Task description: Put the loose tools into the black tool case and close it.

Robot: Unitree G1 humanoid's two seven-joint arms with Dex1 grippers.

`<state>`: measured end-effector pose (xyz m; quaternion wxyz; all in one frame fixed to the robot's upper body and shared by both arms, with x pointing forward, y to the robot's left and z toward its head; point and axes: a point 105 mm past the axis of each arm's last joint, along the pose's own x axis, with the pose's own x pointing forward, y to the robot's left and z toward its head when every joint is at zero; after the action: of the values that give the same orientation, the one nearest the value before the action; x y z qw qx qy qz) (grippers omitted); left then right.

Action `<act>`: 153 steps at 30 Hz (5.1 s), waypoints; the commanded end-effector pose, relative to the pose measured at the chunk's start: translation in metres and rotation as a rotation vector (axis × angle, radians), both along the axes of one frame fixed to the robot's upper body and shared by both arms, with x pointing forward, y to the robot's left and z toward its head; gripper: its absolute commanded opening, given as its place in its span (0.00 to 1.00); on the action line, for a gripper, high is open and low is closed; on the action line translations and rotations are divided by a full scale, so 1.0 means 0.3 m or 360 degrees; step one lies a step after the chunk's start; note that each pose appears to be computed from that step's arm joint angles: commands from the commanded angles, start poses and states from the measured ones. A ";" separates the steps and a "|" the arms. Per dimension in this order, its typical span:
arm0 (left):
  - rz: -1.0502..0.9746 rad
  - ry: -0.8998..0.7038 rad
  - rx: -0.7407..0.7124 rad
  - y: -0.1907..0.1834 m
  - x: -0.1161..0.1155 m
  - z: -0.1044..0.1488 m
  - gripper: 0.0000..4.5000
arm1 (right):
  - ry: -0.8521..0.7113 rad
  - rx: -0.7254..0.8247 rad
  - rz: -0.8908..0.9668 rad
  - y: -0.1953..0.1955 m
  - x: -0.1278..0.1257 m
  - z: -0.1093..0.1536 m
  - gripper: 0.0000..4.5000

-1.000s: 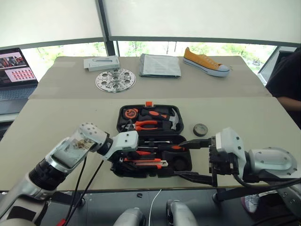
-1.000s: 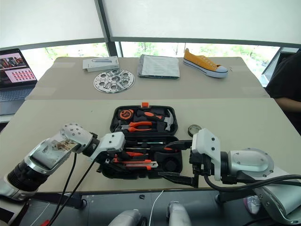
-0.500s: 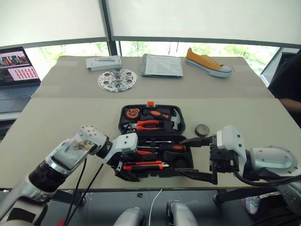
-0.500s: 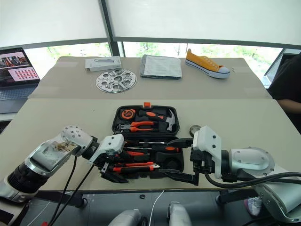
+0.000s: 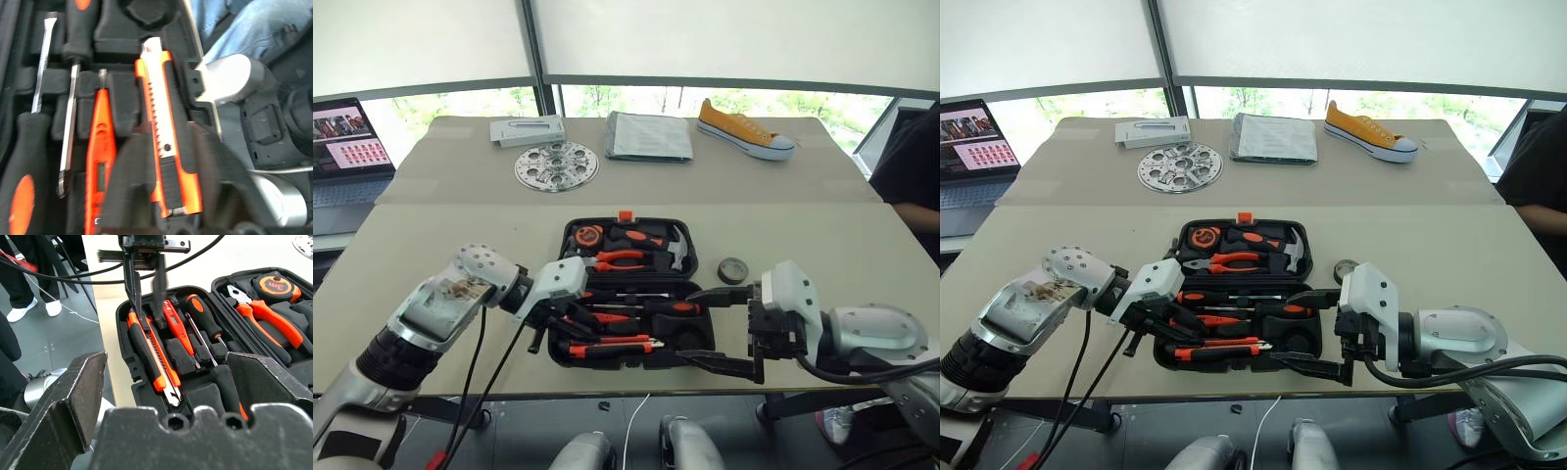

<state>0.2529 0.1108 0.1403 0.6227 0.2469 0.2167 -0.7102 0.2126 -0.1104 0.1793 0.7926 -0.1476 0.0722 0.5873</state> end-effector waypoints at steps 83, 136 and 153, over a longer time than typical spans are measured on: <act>-0.0009 -0.0277 -0.0401 0.078 -0.013 0.141 1.00 | -0.0148 -0.0693 0.0377 -0.018 0.082 -0.201 0.09; 0.0615 -0.0259 -0.0263 0.240 0.045 -0.113 0.01 | -0.0246 -0.0500 0.0012 -0.156 0.148 -0.190 0.00; 0.0852 -0.0354 -0.0307 0.333 0.154 -0.055 0.01 | -0.0331 -0.0522 -0.0175 -0.198 0.228 -0.171 0.00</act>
<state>0.3000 0.2158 0.1157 0.8302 0.2008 0.1498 -0.4980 0.2793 -0.1737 0.1227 0.7956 -0.3192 0.1075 0.5036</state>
